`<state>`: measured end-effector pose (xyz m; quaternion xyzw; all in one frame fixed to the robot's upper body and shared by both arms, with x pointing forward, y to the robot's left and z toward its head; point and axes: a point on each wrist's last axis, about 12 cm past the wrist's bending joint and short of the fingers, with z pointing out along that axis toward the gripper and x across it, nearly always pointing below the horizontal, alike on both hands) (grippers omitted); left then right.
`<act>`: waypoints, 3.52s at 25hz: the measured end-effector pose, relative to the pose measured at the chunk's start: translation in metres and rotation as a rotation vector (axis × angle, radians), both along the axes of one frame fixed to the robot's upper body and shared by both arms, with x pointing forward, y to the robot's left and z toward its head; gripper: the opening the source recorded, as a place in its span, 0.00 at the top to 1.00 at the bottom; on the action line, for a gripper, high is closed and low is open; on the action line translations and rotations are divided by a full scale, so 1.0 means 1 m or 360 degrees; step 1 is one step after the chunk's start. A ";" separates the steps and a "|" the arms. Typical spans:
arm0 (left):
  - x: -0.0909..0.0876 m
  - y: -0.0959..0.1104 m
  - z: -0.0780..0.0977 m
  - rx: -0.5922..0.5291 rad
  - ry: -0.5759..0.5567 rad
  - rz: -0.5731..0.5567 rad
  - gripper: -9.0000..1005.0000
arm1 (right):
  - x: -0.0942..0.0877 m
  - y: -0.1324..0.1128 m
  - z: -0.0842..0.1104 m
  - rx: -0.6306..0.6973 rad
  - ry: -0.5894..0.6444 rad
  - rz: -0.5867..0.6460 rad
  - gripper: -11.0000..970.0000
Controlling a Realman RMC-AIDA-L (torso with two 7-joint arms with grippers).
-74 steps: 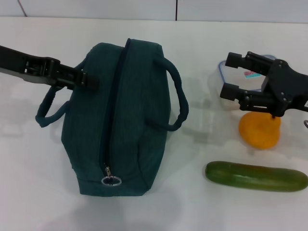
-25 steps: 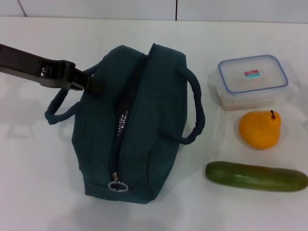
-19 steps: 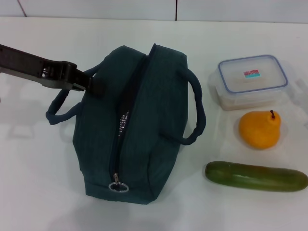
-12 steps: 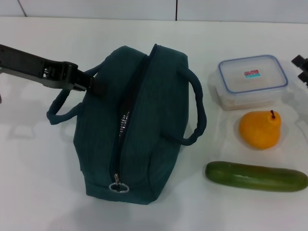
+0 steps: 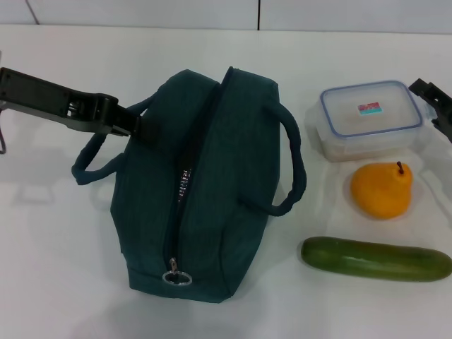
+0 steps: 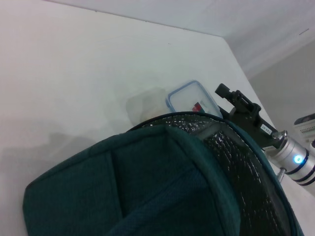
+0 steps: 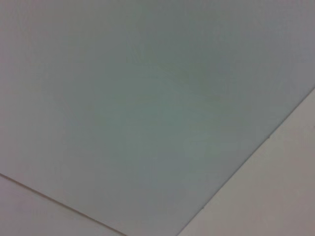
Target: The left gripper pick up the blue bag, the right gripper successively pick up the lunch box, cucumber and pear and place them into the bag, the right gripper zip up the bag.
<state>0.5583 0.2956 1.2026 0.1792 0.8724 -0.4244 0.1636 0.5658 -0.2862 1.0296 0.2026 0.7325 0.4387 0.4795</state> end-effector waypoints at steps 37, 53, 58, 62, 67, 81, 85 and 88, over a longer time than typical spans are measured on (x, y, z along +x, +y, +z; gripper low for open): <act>0.002 -0.004 -0.002 -0.0002 -0.0039 -0.0060 0.94 | 0.013 0.012 0.003 0.0204 0.0144 -0.0018 0.35; 0.003 -0.003 0.000 -0.0001 -0.0045 -0.0062 0.94 | 0.005 0.008 0.001 0.0228 0.0135 -0.0017 0.39; 0.003 -0.004 0.000 -0.0002 -0.0046 -0.0063 0.94 | 0.004 0.007 0.000 0.0230 0.0137 -0.0020 0.40; 0.003 -0.004 -0.001 -0.0003 -0.0046 -0.0064 0.94 | 0.002 0.006 -0.002 0.0262 0.0163 -0.0031 0.55; 0.002 -0.005 -0.001 -0.0007 -0.0042 -0.0070 0.94 | 0.000 0.006 -0.003 0.0273 0.0174 -0.0034 0.64; 0.002 -0.006 -0.001 -0.0010 -0.0039 -0.0074 0.94 | 0.000 0.006 -0.002 0.0280 0.0159 -0.0022 0.74; 0.002 -0.007 -0.002 -0.0008 -0.0036 -0.0080 0.94 | -0.002 0.005 0.000 0.0296 0.0132 -0.0008 0.76; 0.002 -0.008 -0.002 -0.0004 -0.0034 -0.0086 0.94 | -0.003 0.006 0.001 0.0305 0.0117 0.0004 0.81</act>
